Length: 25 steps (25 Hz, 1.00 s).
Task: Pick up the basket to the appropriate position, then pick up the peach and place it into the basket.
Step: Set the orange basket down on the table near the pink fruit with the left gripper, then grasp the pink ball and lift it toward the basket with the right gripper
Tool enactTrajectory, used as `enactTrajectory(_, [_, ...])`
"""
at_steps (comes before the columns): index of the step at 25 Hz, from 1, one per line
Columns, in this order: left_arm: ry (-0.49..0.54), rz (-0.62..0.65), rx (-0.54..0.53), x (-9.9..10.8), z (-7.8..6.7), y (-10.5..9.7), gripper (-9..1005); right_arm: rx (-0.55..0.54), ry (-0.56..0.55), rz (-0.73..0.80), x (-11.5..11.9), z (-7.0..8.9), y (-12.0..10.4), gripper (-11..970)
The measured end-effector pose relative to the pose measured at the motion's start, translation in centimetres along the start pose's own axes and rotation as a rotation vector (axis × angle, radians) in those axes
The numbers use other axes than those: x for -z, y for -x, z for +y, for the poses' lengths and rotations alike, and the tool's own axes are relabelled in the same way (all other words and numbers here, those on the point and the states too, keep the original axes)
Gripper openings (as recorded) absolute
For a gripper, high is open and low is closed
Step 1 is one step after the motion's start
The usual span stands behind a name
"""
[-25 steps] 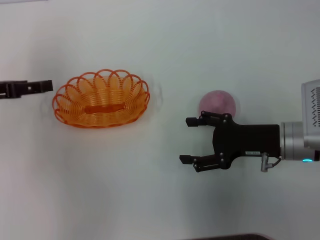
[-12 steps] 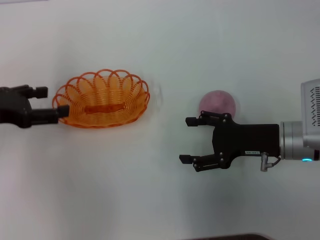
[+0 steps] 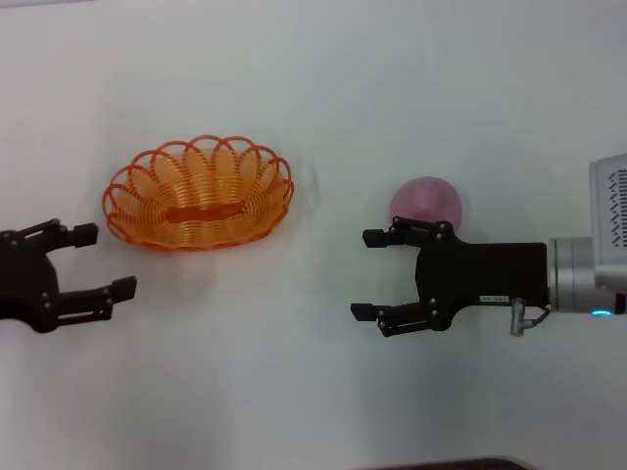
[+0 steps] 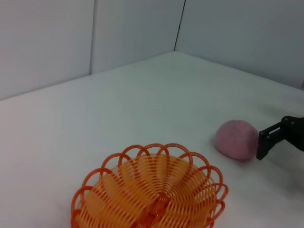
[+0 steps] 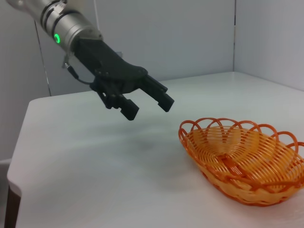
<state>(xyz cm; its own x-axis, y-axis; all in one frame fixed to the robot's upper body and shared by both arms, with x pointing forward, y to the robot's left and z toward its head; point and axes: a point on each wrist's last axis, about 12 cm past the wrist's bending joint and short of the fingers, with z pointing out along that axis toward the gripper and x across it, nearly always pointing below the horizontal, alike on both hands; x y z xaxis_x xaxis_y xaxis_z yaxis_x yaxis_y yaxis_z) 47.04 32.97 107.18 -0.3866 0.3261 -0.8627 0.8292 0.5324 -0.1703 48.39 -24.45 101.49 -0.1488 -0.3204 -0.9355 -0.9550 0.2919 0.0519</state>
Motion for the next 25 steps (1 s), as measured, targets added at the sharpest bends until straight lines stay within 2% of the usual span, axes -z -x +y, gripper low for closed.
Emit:
enactTrajectory(10, [-0.021, 0.000, -0.032, -0.2, -1.3, -2.4, 888, 0.010, -0.002, 0.002, 0.0, 0.0, 0.0, 939])
enactTrajectory(19, [-0.063, 0.025, -0.055, -1.0, -1.5, -2.7, 888, 0.009, -0.005, 0.005, 0.1, 0.1, -0.2, 934])
enactTrajectory(25, [-0.055, 0.048, -0.066, -1.3, -1.3, -2.8, 888, 0.010, -0.004, 0.007, 0.1, 0.1, -0.2, 931])
